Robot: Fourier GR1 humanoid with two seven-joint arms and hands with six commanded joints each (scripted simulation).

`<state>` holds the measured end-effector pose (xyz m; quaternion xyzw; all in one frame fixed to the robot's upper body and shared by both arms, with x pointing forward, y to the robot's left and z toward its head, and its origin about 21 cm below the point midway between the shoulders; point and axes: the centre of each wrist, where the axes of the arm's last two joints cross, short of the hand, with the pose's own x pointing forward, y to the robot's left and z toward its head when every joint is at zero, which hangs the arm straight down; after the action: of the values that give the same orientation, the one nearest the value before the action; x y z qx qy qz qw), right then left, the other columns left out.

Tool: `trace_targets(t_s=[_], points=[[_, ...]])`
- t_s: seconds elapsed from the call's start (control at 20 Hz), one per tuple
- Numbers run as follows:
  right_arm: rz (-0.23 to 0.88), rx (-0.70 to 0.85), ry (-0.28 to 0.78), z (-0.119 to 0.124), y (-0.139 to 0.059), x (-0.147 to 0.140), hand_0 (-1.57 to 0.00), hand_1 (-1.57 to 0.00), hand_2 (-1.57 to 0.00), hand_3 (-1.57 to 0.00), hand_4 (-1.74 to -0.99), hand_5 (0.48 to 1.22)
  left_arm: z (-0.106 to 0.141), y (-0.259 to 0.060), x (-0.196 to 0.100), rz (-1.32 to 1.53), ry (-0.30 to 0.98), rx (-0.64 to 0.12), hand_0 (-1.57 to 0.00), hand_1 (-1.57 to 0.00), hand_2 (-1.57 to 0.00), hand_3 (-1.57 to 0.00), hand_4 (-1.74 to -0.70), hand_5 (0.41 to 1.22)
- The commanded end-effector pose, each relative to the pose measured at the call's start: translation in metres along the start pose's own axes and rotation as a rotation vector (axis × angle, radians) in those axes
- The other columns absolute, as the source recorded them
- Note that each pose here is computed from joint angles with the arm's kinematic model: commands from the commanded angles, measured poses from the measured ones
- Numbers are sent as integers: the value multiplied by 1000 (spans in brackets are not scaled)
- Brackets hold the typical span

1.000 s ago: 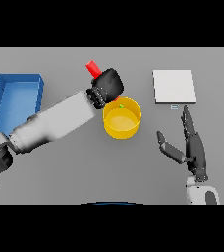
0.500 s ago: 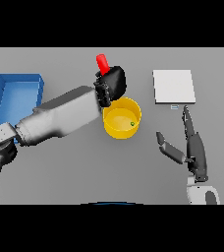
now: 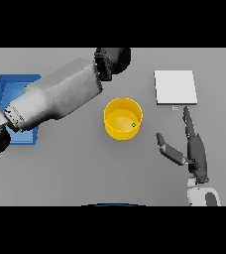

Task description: Pick up the red beaker and tilt it to pour out 1 green nut into yellow bowl. Pick up the yellow bowl and place it on the metallic measuring scale.

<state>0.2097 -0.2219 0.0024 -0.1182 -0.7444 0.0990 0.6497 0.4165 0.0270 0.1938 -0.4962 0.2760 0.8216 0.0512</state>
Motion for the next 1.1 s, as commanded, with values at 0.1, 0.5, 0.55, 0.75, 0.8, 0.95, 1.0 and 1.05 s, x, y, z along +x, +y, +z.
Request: trace_targets(t_s=[0.1, 0.5, 0.55, 0.75, 0.8, 0.95, 1.0, 1.05], points=[[-36, 10, -4, -1, 4, 1, 1, 1, 1, 1, -1183, 596, 12, 0, -54, 74, 103, 30, -1571, -1571, -1483, -1147, -1701, 1221], [-69, 22, -16, -4, -3, -1, 1, 1, 1, 1, -1222, 592, 58, -74, -156, 799, 548, 7, -1571, -1571, -1556, -1360, -1732, 1221], [-81, 33, -11, -4, 1, -2, 1, 1, 1, 1, -1224, 592, 64, -95, -156, 916, 591, 21, -1571, -1571, -1559, -1368, -1733, 1221], [-57, 37, -23, -6, -5, -7, 1, 1, 1, 1, -1222, 586, 90, -155, -151, 1238, 708, 116, -1571, -1571, -1566, -1426, -1738, 1221], [-61, 43, -31, -8, -3, -4, 1, 1, 1, 1, -1226, 587, 97, -172, -145, 1310, 754, 128, -1571, -1571, -1567, -1428, -1739, 1221], [-45, 45, -35, -6, -7, -7, 1, 1, 1, 1, -1217, 599, 120, -213, -118, 1487, 936, 143, -1571, -1571, -1569, -1432, -1740, 1221], [-36, 52, -23, -6, -5, -6, 1, 1, 1, 1, -1212, 604, 127, -222, -110, 1531, 981, 156, -1571, -1571, -1569, -1446, -1740, 1221], [-27, 56, -17, -8, -4, -6, 1, 1, 1, 1, -1212, 610, 132, -229, -95, 1574, 1024, 148, -1571, -1571, -1570, -1445, -1740, 1221]])
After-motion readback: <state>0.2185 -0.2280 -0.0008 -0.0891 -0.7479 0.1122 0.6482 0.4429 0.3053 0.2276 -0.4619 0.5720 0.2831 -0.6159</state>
